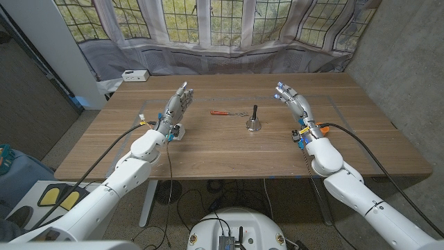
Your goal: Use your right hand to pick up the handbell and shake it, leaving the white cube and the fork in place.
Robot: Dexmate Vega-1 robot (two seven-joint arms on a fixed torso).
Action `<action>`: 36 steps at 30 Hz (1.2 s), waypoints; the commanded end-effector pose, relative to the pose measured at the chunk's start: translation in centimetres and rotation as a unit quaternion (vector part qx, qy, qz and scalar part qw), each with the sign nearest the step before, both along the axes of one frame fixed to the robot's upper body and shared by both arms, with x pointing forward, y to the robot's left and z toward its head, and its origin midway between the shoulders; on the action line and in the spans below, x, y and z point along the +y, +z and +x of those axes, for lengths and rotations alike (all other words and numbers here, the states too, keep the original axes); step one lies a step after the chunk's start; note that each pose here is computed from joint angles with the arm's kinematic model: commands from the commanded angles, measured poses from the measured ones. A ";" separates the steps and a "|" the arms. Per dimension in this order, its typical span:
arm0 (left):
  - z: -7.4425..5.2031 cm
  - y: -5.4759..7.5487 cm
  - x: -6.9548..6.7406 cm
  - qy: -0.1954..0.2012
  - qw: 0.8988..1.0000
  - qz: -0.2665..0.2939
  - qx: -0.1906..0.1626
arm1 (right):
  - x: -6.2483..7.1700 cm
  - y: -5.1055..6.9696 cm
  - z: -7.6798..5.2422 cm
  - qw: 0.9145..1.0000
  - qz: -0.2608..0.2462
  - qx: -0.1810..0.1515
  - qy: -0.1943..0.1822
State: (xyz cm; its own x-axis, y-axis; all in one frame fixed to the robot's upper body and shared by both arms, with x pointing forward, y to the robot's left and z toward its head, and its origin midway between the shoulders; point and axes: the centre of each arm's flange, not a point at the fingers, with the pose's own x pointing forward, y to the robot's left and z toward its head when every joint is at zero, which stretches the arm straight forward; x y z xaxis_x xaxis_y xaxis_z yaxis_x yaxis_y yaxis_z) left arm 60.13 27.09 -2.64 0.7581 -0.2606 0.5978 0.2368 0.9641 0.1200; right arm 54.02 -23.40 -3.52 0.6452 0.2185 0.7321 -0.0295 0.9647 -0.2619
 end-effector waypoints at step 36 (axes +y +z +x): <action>-0.8 -0.3 1.8 -0.006 0.999 0.000 -0.031 | 5.2 4.7 -3.9 0.946 -0.218 -0.080 -0.227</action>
